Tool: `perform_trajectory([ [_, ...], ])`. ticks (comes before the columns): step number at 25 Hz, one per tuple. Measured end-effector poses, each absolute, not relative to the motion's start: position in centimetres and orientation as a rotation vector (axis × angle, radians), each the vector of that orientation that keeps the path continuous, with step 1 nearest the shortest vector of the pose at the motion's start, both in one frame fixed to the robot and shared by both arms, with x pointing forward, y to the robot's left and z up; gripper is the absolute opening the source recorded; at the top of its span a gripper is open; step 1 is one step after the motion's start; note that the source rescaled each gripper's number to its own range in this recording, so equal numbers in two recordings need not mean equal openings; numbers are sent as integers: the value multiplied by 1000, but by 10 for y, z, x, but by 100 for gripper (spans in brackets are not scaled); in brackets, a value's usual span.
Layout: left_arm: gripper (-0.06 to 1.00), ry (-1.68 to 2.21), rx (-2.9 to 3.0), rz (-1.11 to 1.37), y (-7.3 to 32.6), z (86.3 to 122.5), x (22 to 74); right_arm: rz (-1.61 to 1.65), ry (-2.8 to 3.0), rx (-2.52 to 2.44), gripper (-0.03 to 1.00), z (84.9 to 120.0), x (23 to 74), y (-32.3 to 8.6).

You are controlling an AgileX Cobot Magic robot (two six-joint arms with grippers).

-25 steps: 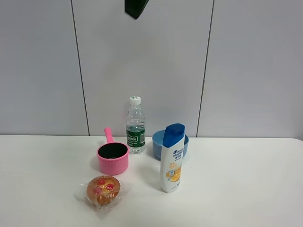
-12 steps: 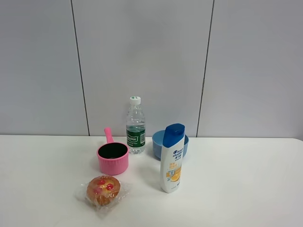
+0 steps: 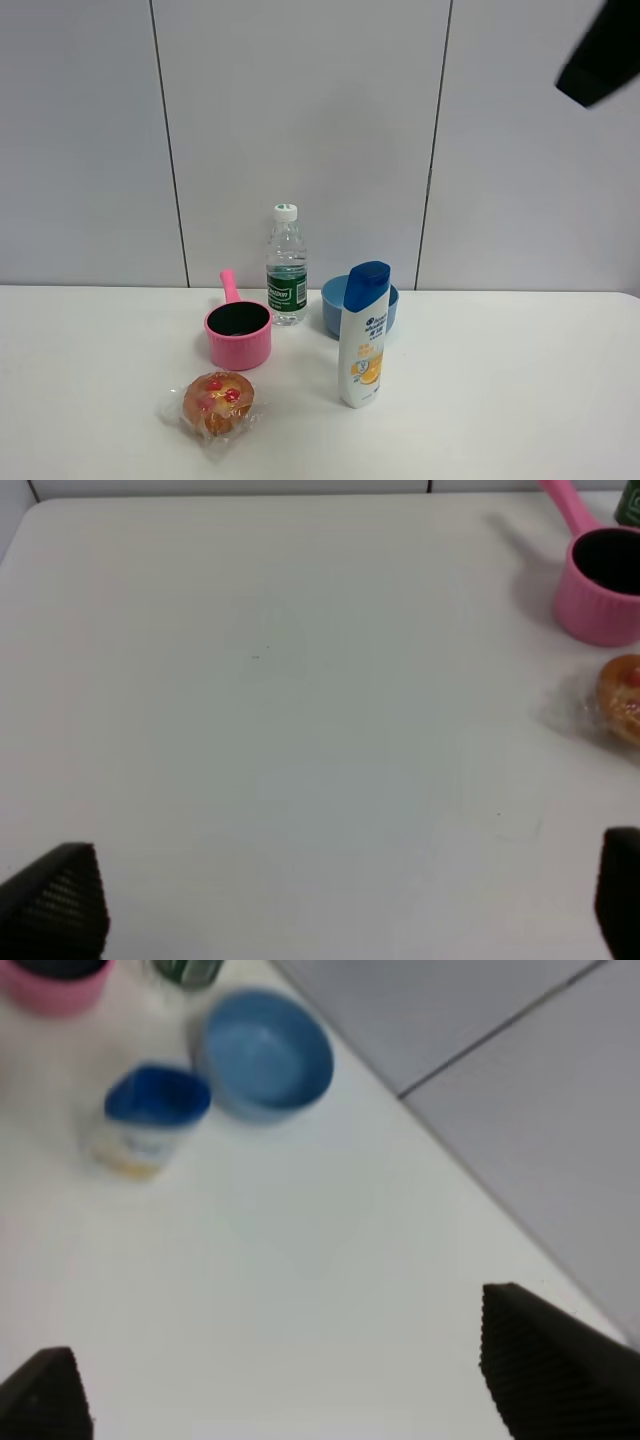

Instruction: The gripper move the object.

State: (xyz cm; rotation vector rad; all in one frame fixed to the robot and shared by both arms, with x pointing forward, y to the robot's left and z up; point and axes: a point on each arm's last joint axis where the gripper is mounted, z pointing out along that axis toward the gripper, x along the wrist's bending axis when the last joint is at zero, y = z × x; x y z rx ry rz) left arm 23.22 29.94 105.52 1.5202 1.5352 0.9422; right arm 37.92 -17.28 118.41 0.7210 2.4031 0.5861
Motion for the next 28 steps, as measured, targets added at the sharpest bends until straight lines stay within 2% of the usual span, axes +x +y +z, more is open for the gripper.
perform_trajectory([
  [6,100,1535,1520,942,299,1055,232,560,2420,796,60,1140,342,-218],
  [9,100,1535,1520,942,299,1055,232,619,2384,841,60,1130,324,-240],
  [17,100,1535,1520,942,299,1055,232,810,2193,1008,60,1137,296,-281],
  [28,100,1535,1520,942,299,1055,232,573,1719,1462,60,1140,279,-321],
])
